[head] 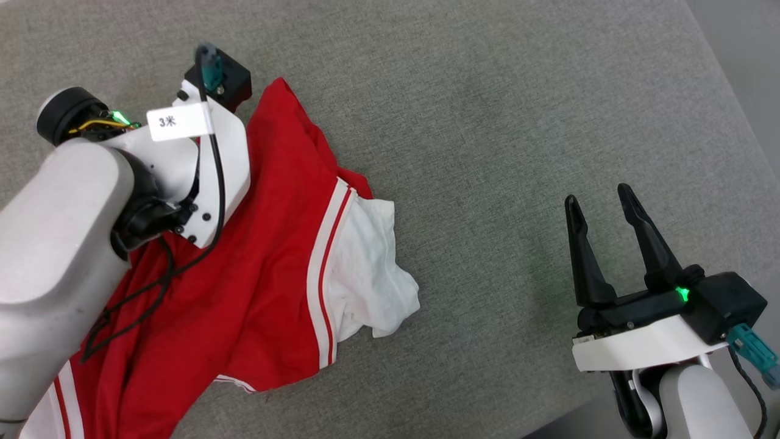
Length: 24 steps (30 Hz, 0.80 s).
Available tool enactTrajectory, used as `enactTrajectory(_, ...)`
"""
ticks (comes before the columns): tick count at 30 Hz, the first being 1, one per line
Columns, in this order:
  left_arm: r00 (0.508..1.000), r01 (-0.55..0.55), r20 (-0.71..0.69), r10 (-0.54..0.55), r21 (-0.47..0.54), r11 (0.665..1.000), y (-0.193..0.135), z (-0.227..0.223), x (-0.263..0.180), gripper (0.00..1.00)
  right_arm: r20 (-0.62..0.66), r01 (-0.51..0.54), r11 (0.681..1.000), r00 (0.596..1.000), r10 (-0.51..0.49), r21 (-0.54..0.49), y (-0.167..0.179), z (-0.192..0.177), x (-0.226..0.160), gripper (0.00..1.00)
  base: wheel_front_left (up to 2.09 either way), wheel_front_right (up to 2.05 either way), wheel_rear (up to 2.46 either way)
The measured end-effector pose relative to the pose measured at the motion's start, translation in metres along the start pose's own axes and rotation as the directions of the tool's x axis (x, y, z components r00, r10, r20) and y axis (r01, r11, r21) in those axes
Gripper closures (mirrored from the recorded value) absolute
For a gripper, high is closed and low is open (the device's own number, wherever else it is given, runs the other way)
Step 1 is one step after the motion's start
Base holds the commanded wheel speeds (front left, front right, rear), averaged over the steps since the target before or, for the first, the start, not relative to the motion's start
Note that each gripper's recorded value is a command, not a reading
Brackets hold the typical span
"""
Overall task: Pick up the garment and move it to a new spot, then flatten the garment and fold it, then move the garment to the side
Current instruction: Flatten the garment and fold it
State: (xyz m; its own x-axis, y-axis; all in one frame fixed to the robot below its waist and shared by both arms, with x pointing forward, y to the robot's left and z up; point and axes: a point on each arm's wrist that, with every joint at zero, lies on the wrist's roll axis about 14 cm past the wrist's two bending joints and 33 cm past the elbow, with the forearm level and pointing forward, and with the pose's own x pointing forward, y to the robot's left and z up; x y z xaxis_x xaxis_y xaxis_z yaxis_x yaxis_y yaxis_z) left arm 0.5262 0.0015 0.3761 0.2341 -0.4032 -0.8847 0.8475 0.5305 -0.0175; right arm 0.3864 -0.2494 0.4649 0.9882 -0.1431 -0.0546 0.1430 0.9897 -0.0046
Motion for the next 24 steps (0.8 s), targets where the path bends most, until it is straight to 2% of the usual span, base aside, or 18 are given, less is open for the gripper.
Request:
enactTrajectory(1,1.0,0.008,-0.013,-0.008,-0.009,1.0,0.001,-0.002,0.003,0.16,-0.003,0.0,1.0,1.0,0.0,0.0,0.0,-0.001,0.0,0.0,0.0,0.0,0.0)
enactTrajectory(2,1.0,0.016,-0.019,-0.016,-0.019,1.0,0.001,-0.003,0.004,0.86,-0.006,0.0,1.0,1.0,0.0,0.001,0.0,-0.002,0.001,0.0,0.0,0.0,0.0)
enactTrajectory(3,1.0,0.025,-0.016,-0.025,-0.037,0.999,0.002,-0.004,0.006,1.0,-0.007,-0.002,1.0,1.0,0.002,0.001,0.001,-0.003,0.002,0.0,0.0,0.0,0.0)
enactTrajectory(5,1.0,0.027,0.01,-0.026,-0.084,0.996,0.007,-0.002,0.007,1.0,-0.008,-0.006,1.0,1.0,0.006,0.001,0.002,-0.004,0.004,0.0,0.0,0.0,0.0)
enactTrajectory(9,0.997,-0.029,0.065,0.036,-0.097,0.995,0.021,0.005,0.002,1.0,0.003,-0.018,1.0,1.0,0.018,0.007,0.006,0.0,0.005,0.0,0.0,0.0,0.0)
enactTrajectory(13,0.964,-0.147,0.201,0.174,-0.144,0.979,0.054,0.031,-0.025,1.0,0.022,-0.032,0.999,0.999,0.031,0.014,0.01,0.006,0.005,0.0,0.0,0.0,0.0)
enactTrajectory(20,0.838,-0.306,0.395,0.378,-0.234,0.923,0.102,0.071,-0.079,1.0,0.048,-0.053,0.998,0.997,0.052,0.018,0.017,0.014,0.005,0.0,0.0,0.0,0.0)
enactTrajectory(21,0.771,-0.361,0.456,0.445,-0.263,0.895,0.118,0.083,-0.095,1.0,0.047,-0.059,0.998,0.997,0.058,0.018,0.019,0.013,0.007,0.0,0.0,0.0,0.0)
enactTrajectory(24,0.686,-0.423,0.508,0.521,-0.305,0.853,0.138,0.092,-0.11,1.0,0.041,-0.065,0.998,0.997,0.064,0.019,0.021,0.01,0.008,0.0,0.0,0.0,0.0)
